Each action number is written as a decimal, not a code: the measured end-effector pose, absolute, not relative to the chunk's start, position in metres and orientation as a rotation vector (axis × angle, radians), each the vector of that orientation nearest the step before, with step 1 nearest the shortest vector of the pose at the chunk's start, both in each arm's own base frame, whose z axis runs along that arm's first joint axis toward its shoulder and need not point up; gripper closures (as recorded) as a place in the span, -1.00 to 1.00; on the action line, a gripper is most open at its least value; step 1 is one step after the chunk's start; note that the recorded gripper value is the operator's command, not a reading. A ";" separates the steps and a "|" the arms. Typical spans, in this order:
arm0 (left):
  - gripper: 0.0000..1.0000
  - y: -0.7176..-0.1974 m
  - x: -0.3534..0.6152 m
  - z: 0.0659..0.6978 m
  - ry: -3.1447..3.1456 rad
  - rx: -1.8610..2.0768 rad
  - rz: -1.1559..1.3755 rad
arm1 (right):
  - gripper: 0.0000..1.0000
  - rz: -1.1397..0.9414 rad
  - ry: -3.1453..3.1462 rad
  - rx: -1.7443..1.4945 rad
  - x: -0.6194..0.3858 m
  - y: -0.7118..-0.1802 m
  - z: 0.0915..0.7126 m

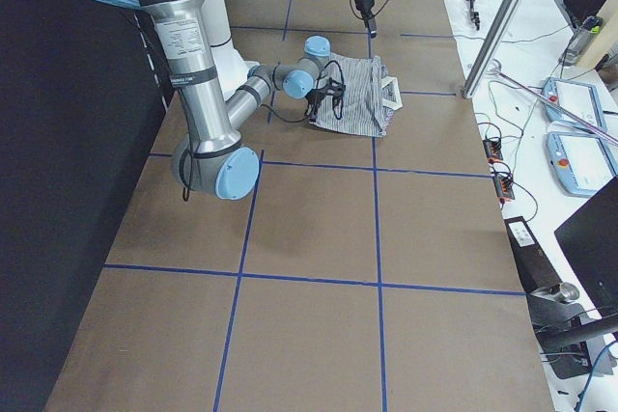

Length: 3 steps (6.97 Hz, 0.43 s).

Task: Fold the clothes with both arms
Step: 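Drag the folded shirt toward the right arm and nearer the robot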

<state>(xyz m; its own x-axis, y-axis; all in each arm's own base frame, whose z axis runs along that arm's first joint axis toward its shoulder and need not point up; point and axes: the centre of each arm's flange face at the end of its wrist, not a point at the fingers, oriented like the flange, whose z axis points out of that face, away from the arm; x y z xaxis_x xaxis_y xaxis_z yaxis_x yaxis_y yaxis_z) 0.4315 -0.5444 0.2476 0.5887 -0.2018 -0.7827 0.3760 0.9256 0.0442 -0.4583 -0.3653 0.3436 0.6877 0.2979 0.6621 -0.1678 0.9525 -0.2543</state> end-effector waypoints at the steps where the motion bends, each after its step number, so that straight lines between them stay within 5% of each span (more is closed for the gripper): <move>1: -1.00 -0.543 0.430 0.244 0.886 0.218 -0.338 | 1.00 0.234 -0.750 -0.235 -0.446 -0.339 0.354; 3: -1.00 -0.541 0.430 0.240 0.894 0.220 -0.335 | 1.00 0.183 -0.662 -0.348 -0.434 -0.290 0.363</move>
<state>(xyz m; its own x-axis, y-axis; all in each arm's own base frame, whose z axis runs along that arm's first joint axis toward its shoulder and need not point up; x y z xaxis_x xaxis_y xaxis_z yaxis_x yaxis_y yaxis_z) 0.4295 -0.5414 0.2399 0.5800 -0.1930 -0.7914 0.3746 0.9259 0.0488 -0.4341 -0.2905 0.3631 0.7754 0.2751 0.5684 -0.0561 0.9265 -0.3720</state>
